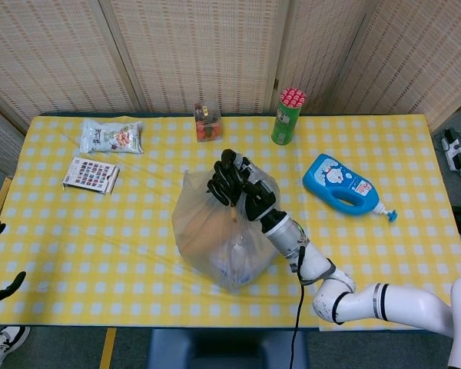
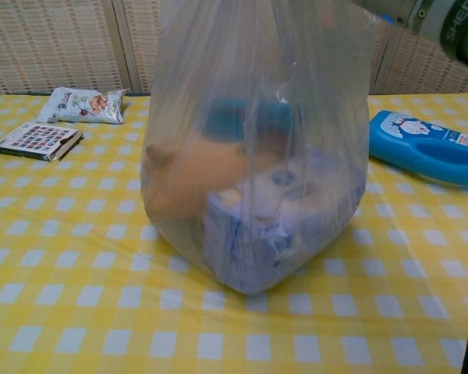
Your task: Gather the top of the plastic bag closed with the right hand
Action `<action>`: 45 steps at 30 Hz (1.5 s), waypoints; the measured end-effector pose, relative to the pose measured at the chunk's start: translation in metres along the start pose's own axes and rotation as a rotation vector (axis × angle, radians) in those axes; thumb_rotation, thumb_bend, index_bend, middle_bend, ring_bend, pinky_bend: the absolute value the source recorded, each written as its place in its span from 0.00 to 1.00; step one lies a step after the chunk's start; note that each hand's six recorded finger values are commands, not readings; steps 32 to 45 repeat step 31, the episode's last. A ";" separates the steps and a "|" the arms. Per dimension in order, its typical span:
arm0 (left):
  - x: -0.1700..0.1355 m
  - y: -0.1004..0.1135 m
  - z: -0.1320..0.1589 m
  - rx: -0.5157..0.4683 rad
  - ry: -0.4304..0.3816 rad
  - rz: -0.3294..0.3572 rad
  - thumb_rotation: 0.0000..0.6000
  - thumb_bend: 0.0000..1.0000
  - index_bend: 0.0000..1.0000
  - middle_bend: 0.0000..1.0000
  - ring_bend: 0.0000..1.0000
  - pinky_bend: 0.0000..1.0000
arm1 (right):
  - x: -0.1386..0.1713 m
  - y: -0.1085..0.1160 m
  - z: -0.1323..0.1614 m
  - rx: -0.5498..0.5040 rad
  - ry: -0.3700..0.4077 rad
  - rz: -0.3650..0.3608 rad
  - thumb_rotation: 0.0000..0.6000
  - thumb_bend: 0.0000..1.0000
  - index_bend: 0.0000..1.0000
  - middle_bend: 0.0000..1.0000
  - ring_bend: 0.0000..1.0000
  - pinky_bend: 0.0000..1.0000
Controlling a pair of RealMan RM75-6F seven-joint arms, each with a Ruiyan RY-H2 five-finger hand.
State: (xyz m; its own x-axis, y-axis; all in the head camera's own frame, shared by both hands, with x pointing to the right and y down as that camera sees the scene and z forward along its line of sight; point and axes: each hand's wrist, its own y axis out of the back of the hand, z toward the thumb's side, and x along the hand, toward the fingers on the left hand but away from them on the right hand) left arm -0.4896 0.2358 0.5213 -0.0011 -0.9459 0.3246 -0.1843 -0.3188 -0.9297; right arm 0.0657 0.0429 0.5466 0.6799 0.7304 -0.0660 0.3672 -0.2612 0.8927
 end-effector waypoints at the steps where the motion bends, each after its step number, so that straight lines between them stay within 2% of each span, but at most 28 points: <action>1: 0.000 0.000 0.000 0.000 -0.001 0.001 1.00 0.30 0.00 0.11 0.16 0.10 | 0.000 -0.001 0.000 -0.001 -0.002 -0.001 1.00 0.78 0.60 0.77 0.88 0.85; 6: -0.001 0.001 0.000 -0.003 -0.002 0.002 1.00 0.30 0.00 0.11 0.16 0.10 | -0.003 -0.006 -0.001 0.013 -0.024 -0.001 1.00 0.78 0.61 0.78 0.90 0.85; 10: -0.002 0.002 0.000 -0.004 -0.002 0.001 1.00 0.30 0.00 0.11 0.16 0.10 | -0.007 -0.019 0.001 0.031 -0.042 0.021 1.00 0.78 0.62 0.79 0.91 0.86; 16: -0.001 0.000 0.001 -0.003 -0.002 -0.009 1.00 0.30 0.00 0.11 0.16 0.10 | -0.008 -0.059 0.019 0.057 -0.026 0.100 1.00 0.78 0.63 0.81 0.92 0.87; 21: 0.000 -0.004 0.002 0.001 -0.005 -0.024 1.00 0.30 0.00 0.11 0.16 0.10 | -0.004 -0.108 0.044 0.108 0.013 0.193 1.00 0.78 0.64 0.81 0.92 0.87; 25: 0.001 -0.007 0.004 0.007 -0.007 -0.031 1.00 0.30 0.00 0.11 0.16 0.10 | -0.005 -0.132 0.068 0.141 0.060 0.210 1.00 0.79 0.64 0.81 0.92 0.87; 31: 0.001 -0.009 0.007 0.010 -0.008 -0.033 1.00 0.30 0.00 0.11 0.16 0.10 | -0.003 -0.137 0.084 0.157 0.090 0.167 1.00 0.78 0.64 0.81 0.92 0.87; 45: 0.001 -0.009 0.007 0.010 -0.008 -0.033 1.00 0.30 0.00 0.11 0.16 0.10 | -0.003 -0.137 0.084 0.157 0.090 0.167 1.00 0.78 0.64 0.81 0.92 0.87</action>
